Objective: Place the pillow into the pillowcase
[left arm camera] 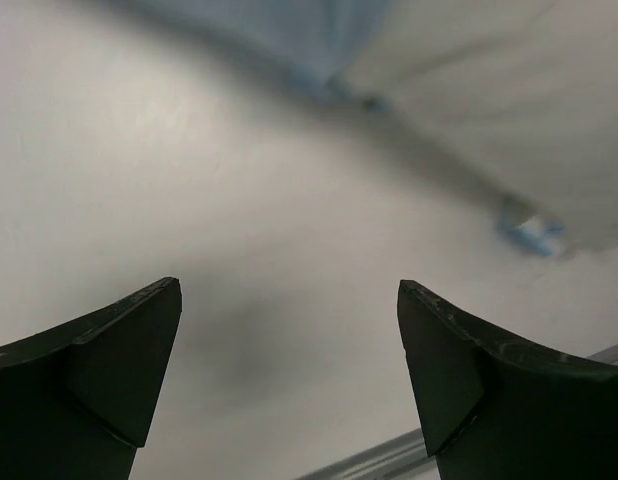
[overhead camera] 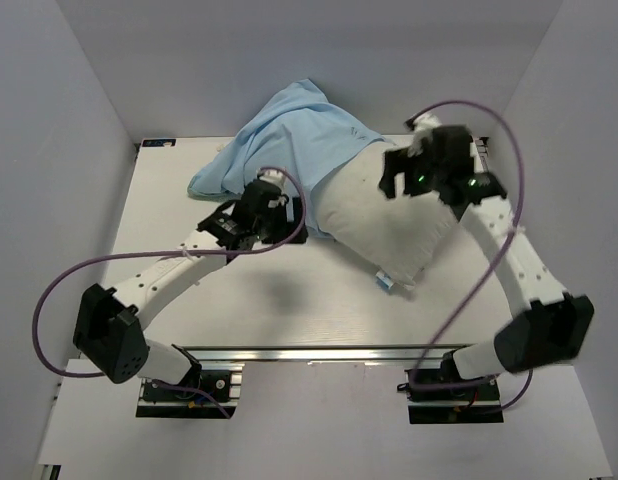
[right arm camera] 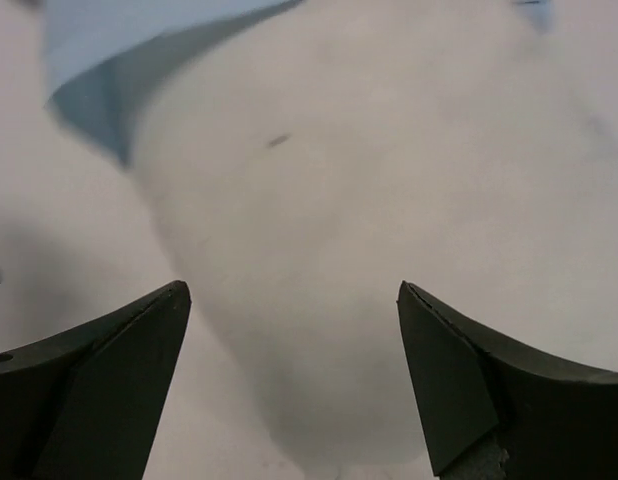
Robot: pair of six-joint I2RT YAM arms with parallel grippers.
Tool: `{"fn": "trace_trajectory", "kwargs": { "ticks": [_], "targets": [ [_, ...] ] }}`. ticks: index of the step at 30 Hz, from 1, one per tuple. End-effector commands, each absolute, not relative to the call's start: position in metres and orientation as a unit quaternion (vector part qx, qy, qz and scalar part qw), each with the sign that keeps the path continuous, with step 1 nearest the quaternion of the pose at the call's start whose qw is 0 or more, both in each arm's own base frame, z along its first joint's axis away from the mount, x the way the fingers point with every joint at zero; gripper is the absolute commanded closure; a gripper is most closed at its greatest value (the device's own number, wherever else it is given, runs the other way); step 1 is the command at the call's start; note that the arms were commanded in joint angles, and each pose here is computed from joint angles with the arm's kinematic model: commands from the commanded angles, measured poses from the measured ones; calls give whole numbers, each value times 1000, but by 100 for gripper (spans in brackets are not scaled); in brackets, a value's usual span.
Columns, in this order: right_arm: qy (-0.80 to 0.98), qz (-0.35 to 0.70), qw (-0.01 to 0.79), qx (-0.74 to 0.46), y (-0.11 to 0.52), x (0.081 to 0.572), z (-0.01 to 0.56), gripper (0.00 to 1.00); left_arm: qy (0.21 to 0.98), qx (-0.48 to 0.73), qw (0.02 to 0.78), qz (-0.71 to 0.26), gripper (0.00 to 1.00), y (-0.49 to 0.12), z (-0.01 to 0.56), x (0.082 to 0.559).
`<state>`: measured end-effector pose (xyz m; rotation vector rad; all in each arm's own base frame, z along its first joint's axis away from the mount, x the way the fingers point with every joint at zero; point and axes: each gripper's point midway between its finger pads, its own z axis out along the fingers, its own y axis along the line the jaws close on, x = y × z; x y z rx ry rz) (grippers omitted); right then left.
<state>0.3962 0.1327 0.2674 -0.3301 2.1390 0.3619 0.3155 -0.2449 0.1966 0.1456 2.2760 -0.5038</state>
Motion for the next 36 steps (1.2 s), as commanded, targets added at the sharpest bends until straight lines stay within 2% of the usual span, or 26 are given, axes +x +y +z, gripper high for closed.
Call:
{"fn": "trace_trajectory", "kwargs": {
  "ticks": [1, 7, 10, 16, 17, 20, 23, 26, 27, 29, 36],
  "targets": [
    [846, 62, 444, -288, 161, 341, 232, 11, 922, 23, 349, -166, 2, -223, 160, 296],
    [824, 80, 466, -313, 184, 313, 214, 11, 909, 11, 375, -179, 2, -211, 164, 286],
    [807, 57, 474, -348, 193, 308, 197, 11, 910, 4, 379, -168, 2, -203, 161, 284],
    [835, -33, 390, -386, 189, 316, 134, 11, 908, -7, 387, -157, 2, -196, 162, 287],
    [845, -82, 386, -362, 174, 324, 130, 11, 909, -7, 387, -155, 2, -195, 162, 287],
    [863, -140, 368, -318, 163, 342, 118, 11, 908, -7, 391, -153, 2, -195, 162, 291],
    [868, -145, 350, -322, 171, 351, 96, 12, 908, -6, 391, -152, 2, -196, 163, 294],
    [877, -134, 339, -312, 184, 361, 93, 54, 909, -7, 390, -147, 2, -195, 161, 298],
    [877, -125, 347, -308, 190, 365, 101, 78, 909, -4, 390, -146, 2, -195, 160, 299],
    [876, -100, 365, -298, 201, 370, 117, 100, 906, 0, 395, -154, 2, -199, 162, 303],
    [853, 3, 438, -283, 231, 369, 202, 100, 901, 34, 388, -191, 2, -231, 160, 323]
  ]
}}
